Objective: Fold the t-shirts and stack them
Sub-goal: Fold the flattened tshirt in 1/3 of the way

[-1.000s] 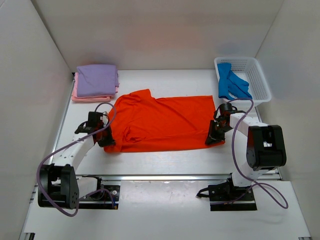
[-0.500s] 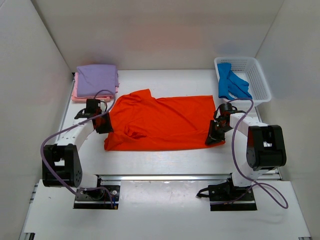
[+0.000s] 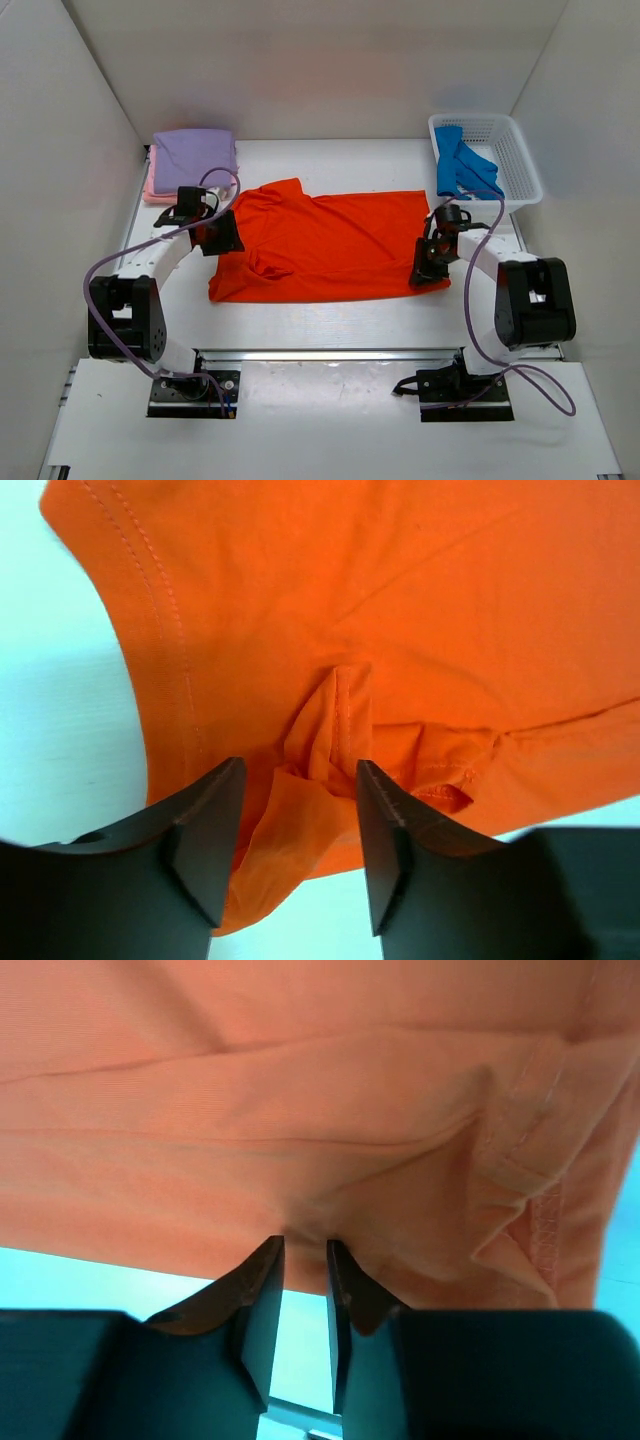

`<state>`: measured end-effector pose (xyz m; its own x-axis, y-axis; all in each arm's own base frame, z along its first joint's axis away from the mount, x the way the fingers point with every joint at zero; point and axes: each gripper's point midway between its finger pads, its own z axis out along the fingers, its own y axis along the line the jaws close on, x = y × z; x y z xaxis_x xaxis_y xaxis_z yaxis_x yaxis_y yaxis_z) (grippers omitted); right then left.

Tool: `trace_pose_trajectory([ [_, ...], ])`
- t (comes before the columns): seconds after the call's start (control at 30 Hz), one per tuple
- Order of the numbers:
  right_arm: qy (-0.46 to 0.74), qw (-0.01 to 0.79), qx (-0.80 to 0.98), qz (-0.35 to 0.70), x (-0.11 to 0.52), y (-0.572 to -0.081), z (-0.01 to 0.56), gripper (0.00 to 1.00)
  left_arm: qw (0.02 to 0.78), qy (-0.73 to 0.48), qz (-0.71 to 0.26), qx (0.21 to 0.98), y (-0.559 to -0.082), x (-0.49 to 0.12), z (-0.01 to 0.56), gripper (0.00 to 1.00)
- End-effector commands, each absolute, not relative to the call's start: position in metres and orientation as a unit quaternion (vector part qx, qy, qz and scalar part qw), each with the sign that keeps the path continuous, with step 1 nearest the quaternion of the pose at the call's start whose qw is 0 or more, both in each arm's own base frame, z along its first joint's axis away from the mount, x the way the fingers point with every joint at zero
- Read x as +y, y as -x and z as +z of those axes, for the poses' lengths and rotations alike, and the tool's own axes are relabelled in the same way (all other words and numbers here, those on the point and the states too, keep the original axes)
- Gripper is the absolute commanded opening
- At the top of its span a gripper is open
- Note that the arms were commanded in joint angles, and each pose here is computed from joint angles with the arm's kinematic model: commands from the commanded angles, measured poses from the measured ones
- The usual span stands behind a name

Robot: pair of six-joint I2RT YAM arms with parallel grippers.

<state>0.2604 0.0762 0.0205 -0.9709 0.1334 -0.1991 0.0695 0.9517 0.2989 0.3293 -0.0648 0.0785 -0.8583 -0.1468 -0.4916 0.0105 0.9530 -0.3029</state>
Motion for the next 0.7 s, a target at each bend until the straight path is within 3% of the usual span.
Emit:
trace_pose_trajectory([
  [0.0,-0.018,0.217,0.967,0.137,0.073,-0.293,0.051,0.24,0.265,0.029,-0.189,0.945,-0.33,-0.074,0.085,0.61],
  [0.1,-0.01,0.269,0.952,0.145,0.075,-0.303,0.077,0.26,0.267,0.02,-0.189,0.945,-0.325,-0.08,0.097,0.62],
  [0.23,-0.005,0.277,0.946,0.171,0.087,-0.305,0.085,0.18,0.29,0.018,-0.233,0.928,-0.314,-0.107,0.11,0.6],
  [0.43,-0.011,0.206,0.968,0.145,0.101,-0.298,0.044,0.2,0.234,0.014,-0.211,0.949,-0.299,-0.131,0.061,0.55],
  [0.67,-0.052,0.121,0.986,0.106,0.096,-0.255,0.018,0.2,0.14,0.045,-0.138,0.979,-0.255,-0.099,0.017,0.51],
])
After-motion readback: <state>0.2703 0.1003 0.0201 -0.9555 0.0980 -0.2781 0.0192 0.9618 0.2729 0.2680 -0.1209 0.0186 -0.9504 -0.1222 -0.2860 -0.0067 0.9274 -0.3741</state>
